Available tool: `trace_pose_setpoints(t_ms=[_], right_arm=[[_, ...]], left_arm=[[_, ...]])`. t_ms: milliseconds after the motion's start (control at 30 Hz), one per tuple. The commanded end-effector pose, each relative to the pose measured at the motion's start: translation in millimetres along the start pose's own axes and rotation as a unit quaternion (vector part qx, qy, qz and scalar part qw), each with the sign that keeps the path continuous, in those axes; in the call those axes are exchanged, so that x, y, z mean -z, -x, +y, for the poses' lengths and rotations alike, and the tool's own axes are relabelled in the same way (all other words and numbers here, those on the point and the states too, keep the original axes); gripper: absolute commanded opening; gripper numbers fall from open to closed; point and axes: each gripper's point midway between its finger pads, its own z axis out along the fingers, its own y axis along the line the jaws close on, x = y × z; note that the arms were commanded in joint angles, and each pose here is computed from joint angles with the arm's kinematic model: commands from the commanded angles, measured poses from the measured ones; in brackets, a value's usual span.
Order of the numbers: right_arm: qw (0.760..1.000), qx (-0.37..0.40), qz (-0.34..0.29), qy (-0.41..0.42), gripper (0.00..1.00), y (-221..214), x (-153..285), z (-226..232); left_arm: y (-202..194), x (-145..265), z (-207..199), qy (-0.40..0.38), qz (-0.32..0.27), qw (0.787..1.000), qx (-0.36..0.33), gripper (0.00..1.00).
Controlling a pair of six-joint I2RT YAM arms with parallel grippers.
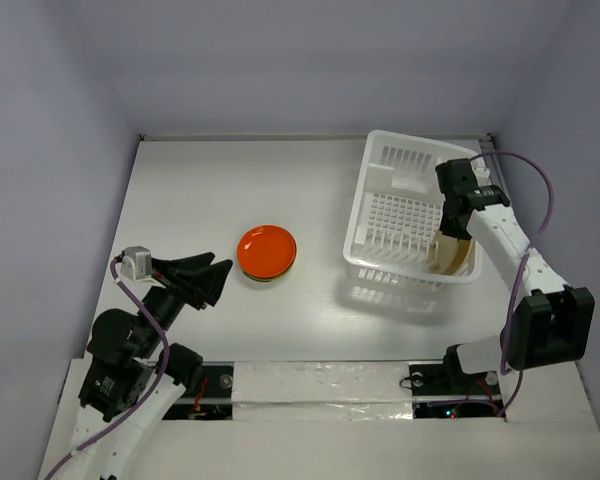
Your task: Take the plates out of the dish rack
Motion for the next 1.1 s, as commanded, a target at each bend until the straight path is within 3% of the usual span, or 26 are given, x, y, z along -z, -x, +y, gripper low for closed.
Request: trace_pose_setpoints(t_ms=[0, 233, 633, 767, 1067], right_arm=[[1.0, 0.004, -0.018, 0.0, 0.18, 23, 9, -2], [0.999, 0.028, -0.017, -0.017, 0.0, 35, 17, -5], [0.976, 0.126, -0.112, -0.139, 0.0, 45, 48, 13], [0.961, 0.099, -0.172, -0.191, 0.0, 64, 77, 0], [0.968, 0.032, -0.228, -0.099, 0.0, 90, 135, 4]], left_arm=[[11, 0, -8, -0.017, -0.021, 1.0, -0.003, 0.54], [13, 1, -10, -0.02, -0.024, 1.0, -0.004, 0.54], [10, -2, -8, -0.014, -0.016, 1.0, -0.002, 0.54], [8, -3, -7, -0.013, -0.013, 1.0, -0.002, 0.54], [7, -5, -6, -0.011, -0.008, 1.0, -0.002, 0.54]])
